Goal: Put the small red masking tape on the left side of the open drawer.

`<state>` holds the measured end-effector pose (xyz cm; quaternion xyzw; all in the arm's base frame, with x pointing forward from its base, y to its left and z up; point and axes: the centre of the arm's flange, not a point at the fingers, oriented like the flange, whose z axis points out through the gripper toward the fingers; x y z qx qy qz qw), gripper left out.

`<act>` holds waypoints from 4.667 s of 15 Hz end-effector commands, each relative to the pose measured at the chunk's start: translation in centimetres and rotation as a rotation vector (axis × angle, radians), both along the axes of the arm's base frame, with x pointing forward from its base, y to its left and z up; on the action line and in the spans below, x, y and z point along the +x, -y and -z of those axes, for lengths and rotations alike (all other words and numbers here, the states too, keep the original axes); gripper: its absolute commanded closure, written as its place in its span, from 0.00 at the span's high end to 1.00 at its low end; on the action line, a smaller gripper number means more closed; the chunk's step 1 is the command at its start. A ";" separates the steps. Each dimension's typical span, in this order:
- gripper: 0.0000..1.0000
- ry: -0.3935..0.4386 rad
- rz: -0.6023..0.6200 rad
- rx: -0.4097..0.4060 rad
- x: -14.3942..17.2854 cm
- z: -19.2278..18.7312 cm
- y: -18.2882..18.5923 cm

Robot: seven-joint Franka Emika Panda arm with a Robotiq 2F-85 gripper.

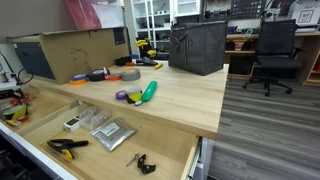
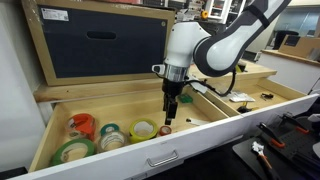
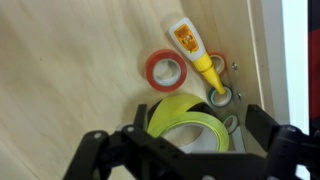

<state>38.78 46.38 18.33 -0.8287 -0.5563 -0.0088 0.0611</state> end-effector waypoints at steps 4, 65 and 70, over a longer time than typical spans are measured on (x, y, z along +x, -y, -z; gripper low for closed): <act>1.00 -0.055 0.221 -0.026 -0.1 -4.4 10.1; 1.00 -0.257 0.818 0.005 9.5 -39.5 37.8; 1.00 -0.257 0.843 0.016 9.8 -39.0 37.4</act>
